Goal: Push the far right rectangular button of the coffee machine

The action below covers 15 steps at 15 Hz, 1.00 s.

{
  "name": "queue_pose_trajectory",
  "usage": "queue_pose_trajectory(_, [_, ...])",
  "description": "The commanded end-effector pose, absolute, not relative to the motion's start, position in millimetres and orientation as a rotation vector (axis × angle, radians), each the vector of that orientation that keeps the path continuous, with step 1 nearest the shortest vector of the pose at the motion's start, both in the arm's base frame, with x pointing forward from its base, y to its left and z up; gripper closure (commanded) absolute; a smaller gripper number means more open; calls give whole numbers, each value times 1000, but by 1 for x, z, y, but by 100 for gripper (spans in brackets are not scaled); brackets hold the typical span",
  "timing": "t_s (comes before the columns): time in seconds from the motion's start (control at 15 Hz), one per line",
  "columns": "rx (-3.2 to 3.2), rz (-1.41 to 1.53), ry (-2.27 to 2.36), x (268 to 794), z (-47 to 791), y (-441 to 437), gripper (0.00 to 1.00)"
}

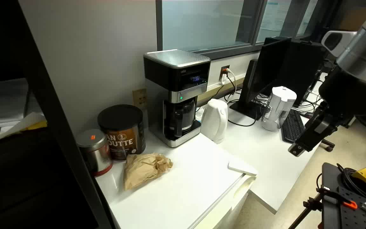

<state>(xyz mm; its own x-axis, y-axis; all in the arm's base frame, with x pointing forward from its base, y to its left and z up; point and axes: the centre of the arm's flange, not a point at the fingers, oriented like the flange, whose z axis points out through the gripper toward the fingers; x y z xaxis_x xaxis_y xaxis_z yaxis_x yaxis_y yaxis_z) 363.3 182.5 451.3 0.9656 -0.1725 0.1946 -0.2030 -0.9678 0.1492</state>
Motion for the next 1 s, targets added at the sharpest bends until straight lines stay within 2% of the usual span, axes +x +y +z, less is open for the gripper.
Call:
queue_pose_trajectory(0.0, [2947, 270, -284, 363, 451, 183, 0])
queue_pose_trajectory(0.93, [2663, 254, -115, 388, 437, 139, 1])
